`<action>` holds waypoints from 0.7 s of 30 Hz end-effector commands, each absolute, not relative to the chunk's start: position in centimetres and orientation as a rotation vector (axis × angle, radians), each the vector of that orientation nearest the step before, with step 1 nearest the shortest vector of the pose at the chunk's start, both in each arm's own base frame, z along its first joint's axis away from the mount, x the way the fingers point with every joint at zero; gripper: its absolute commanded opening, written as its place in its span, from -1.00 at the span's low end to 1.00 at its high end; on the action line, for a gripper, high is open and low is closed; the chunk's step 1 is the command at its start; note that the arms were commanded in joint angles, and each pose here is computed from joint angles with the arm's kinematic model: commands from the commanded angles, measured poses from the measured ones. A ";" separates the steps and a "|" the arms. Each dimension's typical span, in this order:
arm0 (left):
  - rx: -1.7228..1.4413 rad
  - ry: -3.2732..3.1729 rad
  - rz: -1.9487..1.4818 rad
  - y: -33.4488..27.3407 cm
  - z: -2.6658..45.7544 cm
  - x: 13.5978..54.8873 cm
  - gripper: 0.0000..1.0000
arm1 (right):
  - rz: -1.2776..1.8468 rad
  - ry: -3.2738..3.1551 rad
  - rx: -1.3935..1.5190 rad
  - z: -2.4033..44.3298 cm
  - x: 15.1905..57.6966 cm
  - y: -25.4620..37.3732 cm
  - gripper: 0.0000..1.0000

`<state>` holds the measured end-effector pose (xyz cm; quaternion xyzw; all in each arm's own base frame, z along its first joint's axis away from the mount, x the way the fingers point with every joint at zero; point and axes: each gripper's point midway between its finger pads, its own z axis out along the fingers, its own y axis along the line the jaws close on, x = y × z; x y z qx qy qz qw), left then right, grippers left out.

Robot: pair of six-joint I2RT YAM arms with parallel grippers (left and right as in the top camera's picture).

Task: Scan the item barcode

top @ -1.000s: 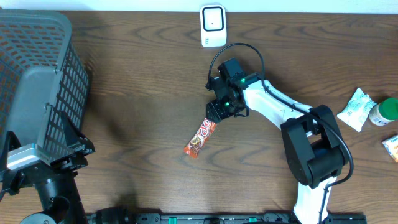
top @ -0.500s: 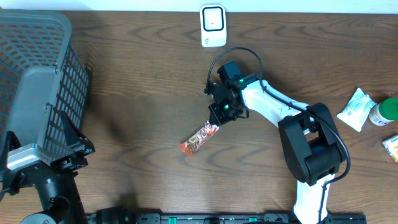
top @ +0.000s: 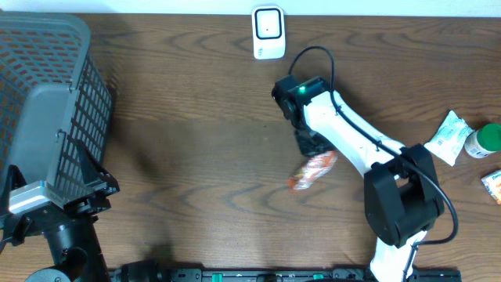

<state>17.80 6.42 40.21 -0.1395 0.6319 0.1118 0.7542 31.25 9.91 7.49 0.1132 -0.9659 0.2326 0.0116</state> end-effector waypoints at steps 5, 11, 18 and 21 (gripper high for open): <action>-0.306 1.374 0.239 6.4 40.1 17.7 0.96 | 1.702 -2.945 0.116 15.9 33.2 3.1 -0.98; -0.292 1.375 0.223 6.0 40.1 17.8 0.96 | 1.756 -2.975 0.105 16.2 34.1 3.3 -0.97; -0.269 1.379 0.195 5.4 40.2 18.0 0.96 | 1.710 -3.018 0.231 15.0 34.9 5.5 -0.97; -0.259 1.379 0.184 5.2 40.2 18.1 0.96 | 1.697 -2.991 0.379 13.7 35.4 6.9 -0.97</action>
